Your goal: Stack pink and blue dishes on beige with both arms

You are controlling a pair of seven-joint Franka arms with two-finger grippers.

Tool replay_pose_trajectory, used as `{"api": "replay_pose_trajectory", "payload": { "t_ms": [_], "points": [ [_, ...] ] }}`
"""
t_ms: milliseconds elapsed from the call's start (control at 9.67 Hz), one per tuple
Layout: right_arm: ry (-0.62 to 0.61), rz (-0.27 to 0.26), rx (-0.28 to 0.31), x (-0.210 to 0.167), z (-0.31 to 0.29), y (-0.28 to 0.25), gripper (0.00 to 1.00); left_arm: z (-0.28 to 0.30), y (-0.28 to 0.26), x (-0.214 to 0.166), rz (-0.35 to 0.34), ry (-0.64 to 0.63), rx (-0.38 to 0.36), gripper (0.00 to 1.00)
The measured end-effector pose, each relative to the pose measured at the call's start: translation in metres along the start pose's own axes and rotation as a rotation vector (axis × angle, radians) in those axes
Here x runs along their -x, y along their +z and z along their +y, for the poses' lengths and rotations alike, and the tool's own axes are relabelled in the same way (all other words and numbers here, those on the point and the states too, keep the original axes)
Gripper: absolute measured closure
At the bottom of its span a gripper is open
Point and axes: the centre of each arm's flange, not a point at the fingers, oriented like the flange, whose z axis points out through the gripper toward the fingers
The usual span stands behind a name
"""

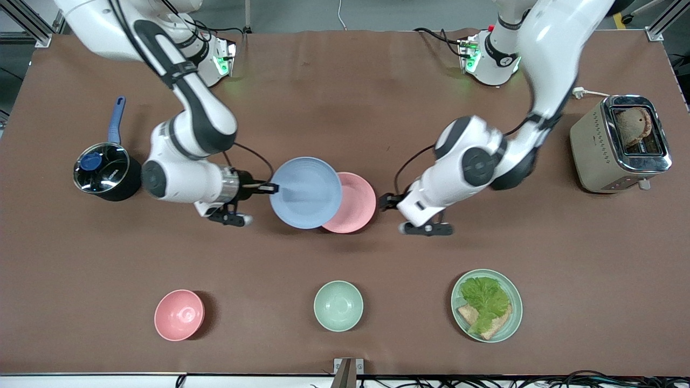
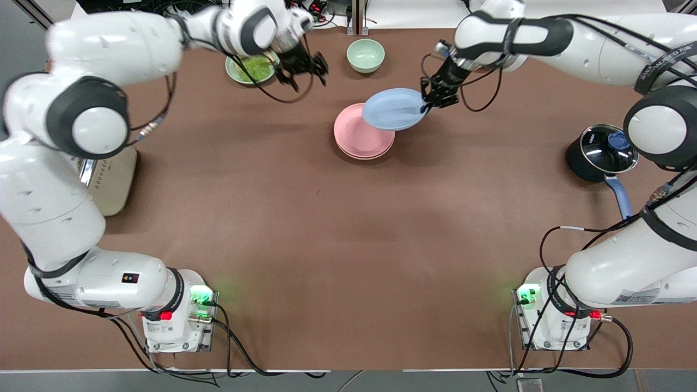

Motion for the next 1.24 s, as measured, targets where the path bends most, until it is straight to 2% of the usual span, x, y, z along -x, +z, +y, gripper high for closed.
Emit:
{"api": "replay_pose_trajectory", "payload": {
  "t_ms": [103,310,517,724,1034,1241],
  "points": [
    [0.0,0.035,-0.021,0.014,-0.015,0.014,0.93,-0.025,-0.052,0.001,0.028,-0.026,-0.058,0.0],
    [0.016,0.092,-0.059,0.029,-0.037,0.033,0.93,-0.093,-0.137,0.0,0.086,-0.002,-0.13,0.0],
    [0.022,0.109,-0.073,0.029,-0.039,0.056,0.93,-0.147,-0.193,0.007,0.107,0.023,-0.164,0.0],
    [0.03,0.124,-0.087,0.026,-0.036,0.079,0.93,-0.181,-0.252,0.023,0.165,0.061,-0.177,0.0],
    [0.035,0.129,-0.08,0.031,-0.028,0.103,0.93,-0.192,-0.348,0.057,0.202,0.078,-0.185,0.0],
    [0.033,0.13,-0.067,0.034,-0.021,0.109,0.93,-0.191,-0.369,0.073,0.162,0.072,-0.205,0.0]
  ]
}}
